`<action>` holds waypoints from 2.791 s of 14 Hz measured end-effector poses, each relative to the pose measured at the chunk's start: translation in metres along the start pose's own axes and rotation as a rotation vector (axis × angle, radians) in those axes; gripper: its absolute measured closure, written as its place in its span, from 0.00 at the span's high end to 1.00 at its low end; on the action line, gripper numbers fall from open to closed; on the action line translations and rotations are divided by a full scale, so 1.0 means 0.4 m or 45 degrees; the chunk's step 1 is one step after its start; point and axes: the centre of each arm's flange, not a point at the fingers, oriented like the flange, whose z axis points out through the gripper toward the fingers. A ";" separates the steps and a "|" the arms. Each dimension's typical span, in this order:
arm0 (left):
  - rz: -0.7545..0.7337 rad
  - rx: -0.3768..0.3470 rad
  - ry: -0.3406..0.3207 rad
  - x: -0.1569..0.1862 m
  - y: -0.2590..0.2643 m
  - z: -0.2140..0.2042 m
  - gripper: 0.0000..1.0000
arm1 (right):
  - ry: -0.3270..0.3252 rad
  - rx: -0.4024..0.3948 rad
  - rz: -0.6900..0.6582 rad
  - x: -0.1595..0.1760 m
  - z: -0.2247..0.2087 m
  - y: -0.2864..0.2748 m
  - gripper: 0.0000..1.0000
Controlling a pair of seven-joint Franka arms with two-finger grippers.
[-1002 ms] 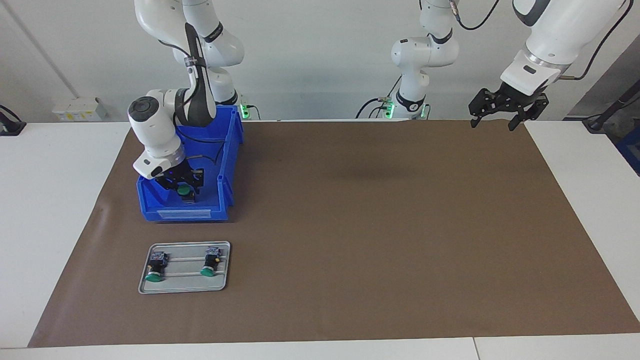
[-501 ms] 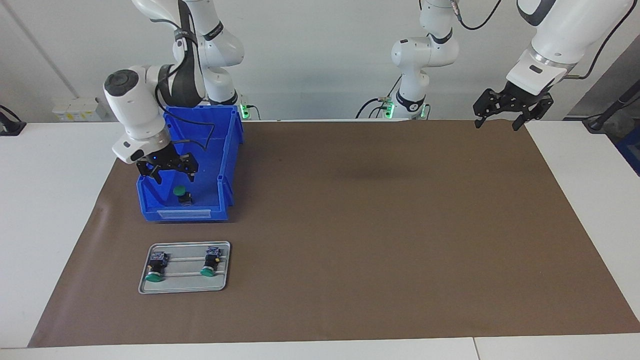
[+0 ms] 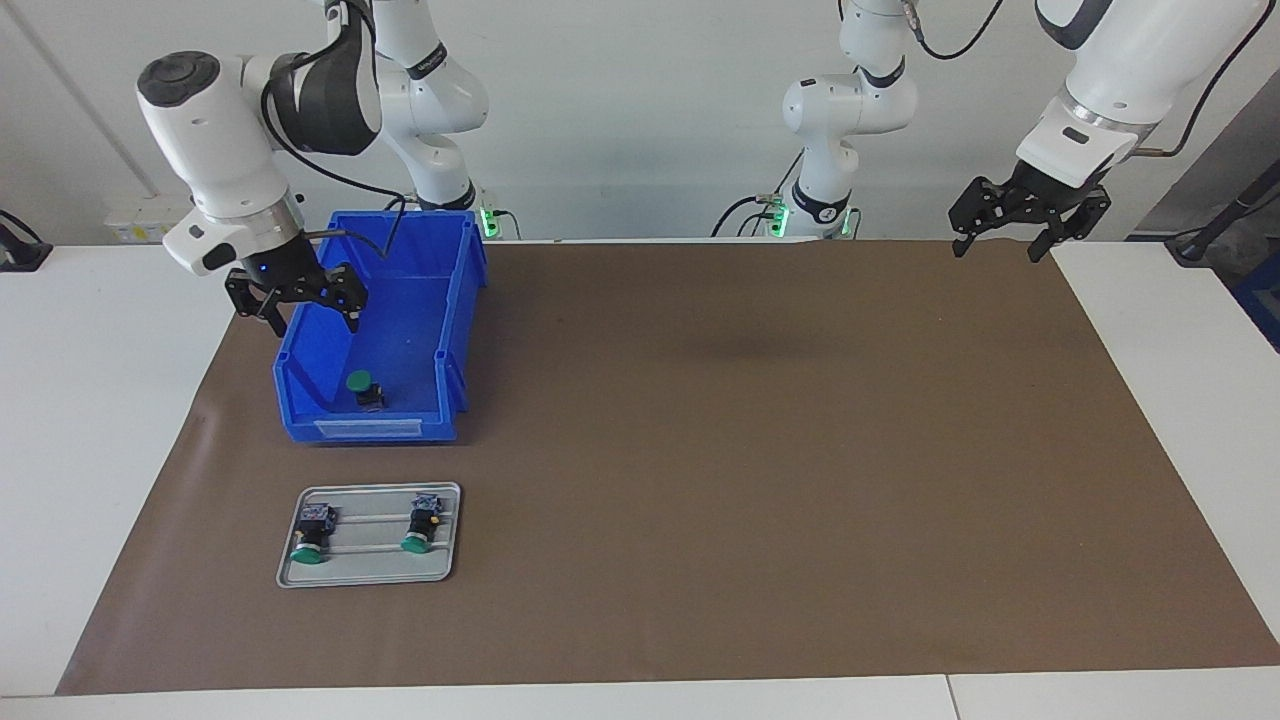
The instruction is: Place and press button with both arms
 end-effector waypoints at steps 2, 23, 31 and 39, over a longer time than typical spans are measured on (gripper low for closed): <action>0.003 0.000 0.000 0.000 0.003 0.000 1.00 | -0.005 -0.002 0.022 0.001 -0.094 0.021 1.00; 0.000 -0.001 -0.006 0.000 0.001 0.005 1.00 | -0.159 -0.013 0.133 0.014 -0.211 0.023 1.00; -0.003 0.000 -0.003 -0.002 -0.002 0.003 1.00 | -0.166 -0.011 0.130 0.017 -0.166 0.021 1.00; -0.003 0.000 -0.003 -0.002 -0.003 0.002 1.00 | -0.169 -0.008 0.119 0.010 -0.166 0.010 1.00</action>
